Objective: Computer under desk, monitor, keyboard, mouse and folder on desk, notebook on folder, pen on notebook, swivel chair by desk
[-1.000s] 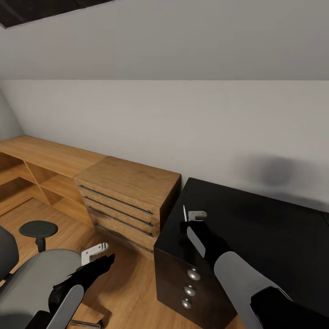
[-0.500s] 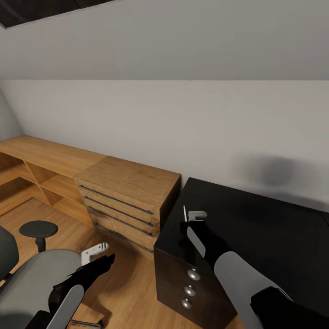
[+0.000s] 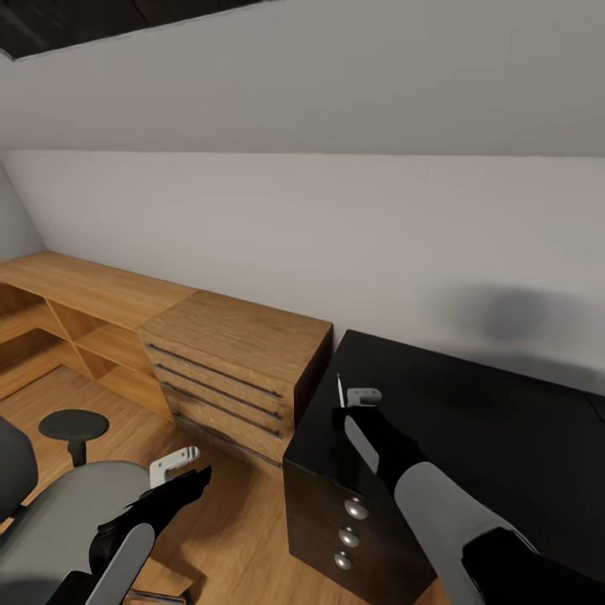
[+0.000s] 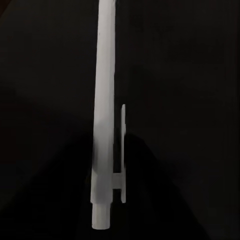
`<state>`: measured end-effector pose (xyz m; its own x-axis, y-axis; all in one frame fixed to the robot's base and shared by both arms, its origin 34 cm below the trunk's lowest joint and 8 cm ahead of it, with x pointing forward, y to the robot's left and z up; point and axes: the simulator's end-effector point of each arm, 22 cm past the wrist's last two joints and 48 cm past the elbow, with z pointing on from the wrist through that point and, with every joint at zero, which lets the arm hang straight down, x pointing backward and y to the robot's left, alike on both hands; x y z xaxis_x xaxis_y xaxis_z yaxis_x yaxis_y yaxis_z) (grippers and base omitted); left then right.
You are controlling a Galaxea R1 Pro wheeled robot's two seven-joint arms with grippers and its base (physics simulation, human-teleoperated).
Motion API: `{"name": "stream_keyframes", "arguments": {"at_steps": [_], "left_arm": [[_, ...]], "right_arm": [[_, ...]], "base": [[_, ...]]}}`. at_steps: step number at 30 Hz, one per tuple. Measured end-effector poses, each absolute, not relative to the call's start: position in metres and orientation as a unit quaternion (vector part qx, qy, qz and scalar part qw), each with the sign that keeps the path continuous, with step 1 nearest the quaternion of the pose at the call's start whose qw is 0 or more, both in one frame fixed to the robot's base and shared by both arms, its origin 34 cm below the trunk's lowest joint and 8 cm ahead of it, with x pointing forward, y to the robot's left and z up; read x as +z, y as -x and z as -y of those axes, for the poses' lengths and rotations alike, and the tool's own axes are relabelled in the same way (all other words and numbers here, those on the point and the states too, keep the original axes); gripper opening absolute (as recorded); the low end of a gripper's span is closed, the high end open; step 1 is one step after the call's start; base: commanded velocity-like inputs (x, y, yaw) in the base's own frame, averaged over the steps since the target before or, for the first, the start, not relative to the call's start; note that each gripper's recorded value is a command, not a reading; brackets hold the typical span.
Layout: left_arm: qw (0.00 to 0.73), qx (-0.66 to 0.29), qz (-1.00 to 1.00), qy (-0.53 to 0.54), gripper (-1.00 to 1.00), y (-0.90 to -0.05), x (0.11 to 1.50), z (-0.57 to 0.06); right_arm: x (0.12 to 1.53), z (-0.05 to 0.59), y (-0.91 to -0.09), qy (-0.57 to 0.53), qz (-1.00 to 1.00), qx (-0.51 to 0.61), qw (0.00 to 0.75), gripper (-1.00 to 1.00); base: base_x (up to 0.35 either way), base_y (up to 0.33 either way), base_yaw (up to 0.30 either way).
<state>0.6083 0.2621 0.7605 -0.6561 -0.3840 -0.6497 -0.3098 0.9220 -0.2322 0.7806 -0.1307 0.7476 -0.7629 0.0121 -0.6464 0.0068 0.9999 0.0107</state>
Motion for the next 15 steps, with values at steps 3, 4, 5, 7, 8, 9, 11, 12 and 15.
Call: {"name": "stream_keyframes", "arguments": {"at_steps": [3,4,5,7,8,9,11,12,15], "left_arm": [[0.368,-0.05,-0.909,0.191,1.0,-0.608,0.765,-0.262],[0.368,-0.05,-0.909,0.191,1.0,-0.608,0.767,-0.262],[0.368,-0.05,-0.909,0.191,1.0,-0.608,0.768,-0.262],[0.367,-0.051,-0.909,0.191,1.0,-0.608,0.771,-0.262],[0.367,-0.051,-0.909,0.191,1.0,-0.608,0.772,-0.262],[0.367,-0.051,-0.909,0.191,1.0,-0.608,0.774,-0.262],[0.367,-0.051,-0.909,0.191,1.0,-0.608,0.777,-0.262],[0.367,-0.051,-0.909,0.191,1.0,-0.608,0.778,-0.262],[0.366,-0.052,-0.909,0.191,1.0,-0.608,0.783,-0.262]], "right_arm": [[0.777,0.127,-0.795,-0.008,-0.928,0.013,0.372,-1.0],[0.78,0.127,-0.796,-0.009,-0.927,0.014,0.374,-1.0],[0.784,0.127,-0.798,-0.01,-0.926,0.015,0.377,-1.0],[0.791,0.128,-0.8,-0.013,-0.924,0.013,0.381,-1.0],[0.794,0.129,-0.801,-0.014,-0.924,0.013,0.383,-1.0],[0.801,0.129,-0.804,-0.016,-0.921,0.013,0.388,-1.0],[0.812,0.128,-0.806,-0.019,-0.917,0.015,0.398,-1.0],[0.815,0.128,-0.806,-0.02,-0.915,0.016,0.402,-1.0],[0.831,0.13,-0.798,-0.035,-0.906,0.013,0.422,-1.0]], "base": [[-0.08,0.0,0.0],[-0.21,0.0,0.0],[-0.256,0.0,0.0],[-0.291,0.0,0.0],[-0.311,0.0,0.0],[-0.316,0.0,0.0],[-0.325,0.0,0.0],[-0.324,0.0,0.0],[-0.175,0.0,0.0]]}}
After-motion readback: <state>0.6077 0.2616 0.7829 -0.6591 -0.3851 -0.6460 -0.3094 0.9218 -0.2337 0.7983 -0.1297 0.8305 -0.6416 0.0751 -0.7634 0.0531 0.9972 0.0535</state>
